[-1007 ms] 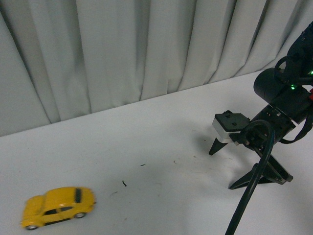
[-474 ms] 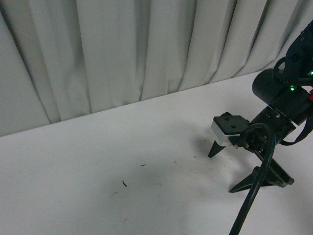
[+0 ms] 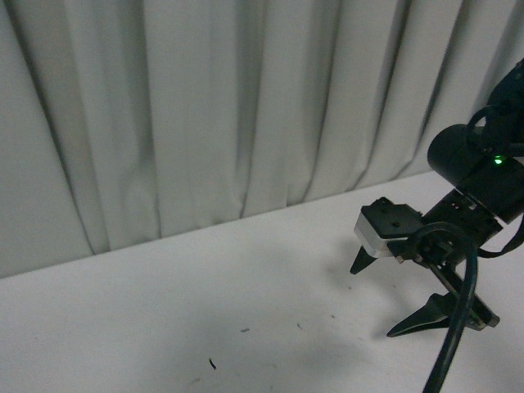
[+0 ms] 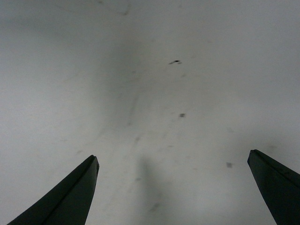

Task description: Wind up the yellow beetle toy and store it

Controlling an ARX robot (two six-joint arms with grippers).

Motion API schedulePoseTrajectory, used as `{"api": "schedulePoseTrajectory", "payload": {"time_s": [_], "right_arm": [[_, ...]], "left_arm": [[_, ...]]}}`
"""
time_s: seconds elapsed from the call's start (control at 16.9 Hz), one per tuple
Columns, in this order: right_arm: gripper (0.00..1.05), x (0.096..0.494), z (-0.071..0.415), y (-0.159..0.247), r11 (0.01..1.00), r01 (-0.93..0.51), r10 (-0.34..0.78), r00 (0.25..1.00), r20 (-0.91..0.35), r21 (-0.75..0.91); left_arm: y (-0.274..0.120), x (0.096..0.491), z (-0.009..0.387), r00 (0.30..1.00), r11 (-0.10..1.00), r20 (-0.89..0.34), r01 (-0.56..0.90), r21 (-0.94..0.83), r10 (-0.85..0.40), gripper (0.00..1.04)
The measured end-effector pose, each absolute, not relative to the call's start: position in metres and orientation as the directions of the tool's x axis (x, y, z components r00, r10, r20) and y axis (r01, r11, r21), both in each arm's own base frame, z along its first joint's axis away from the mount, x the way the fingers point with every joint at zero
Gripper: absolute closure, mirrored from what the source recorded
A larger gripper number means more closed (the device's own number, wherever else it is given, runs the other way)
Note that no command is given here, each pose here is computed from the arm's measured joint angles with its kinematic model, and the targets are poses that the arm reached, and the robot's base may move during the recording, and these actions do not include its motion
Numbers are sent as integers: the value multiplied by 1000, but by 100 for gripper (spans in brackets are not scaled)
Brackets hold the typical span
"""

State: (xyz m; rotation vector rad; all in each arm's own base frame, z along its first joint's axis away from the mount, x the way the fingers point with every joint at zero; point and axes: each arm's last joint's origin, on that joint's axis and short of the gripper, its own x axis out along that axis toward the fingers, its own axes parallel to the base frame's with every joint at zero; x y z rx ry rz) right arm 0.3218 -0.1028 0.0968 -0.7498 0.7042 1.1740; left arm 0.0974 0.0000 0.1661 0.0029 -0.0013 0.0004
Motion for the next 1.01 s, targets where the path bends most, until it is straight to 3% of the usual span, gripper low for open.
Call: {"api": "schedulePoseTrajectory", "payload": {"time_s": [0.3, 0.65, 0.71, 0.77, 0.83, 0.89, 0.95, 1.01], "right_arm": [[7, 343, 168, -97, 158, -909, 498, 411, -763, -387], [7, 320, 205, -75, 126, -839, 482, 518, -707, -529], [16, 317, 204, -67, 188, -692, 318, 714, -623, -697], [23, 305, 204, -58, 283, -582, 212, 813, -543, -762], [34, 281, 202, -44, 512, -392, 108, 912, -395, -764], [48, 255, 206, -33, 745, -148, 39, 983, -179, -651], [59, 240, 211, -31, 872, -28, 5, 999, -48, -488], [66, 233, 212, -29, 933, 6, -6, 1000, 2, -361]], "left_arm": [[0, 97, 166, 1000, 1000, 2, 0, 2, 0, 7], [0, 97, 166, 1000, 1000, 1, 0, 2, 0, 7], [0, 97, 166, 1000, 1000, 1, -1, 3, 1, 7], [0, 97, 166, 1000, 1000, 2, 0, 3, 0, 7], [0, 97, 166, 1000, 1000, 2, 0, 2, 0, 7], [0, 97, 166, 1000, 1000, 2, -2, 2, 2, 7], [0, 97, 166, 1000, 1000, 1, -1, 2, 1, 7], [0, 97, 166, 1000, 1000, 2, -1, 2, 1, 7]]}}
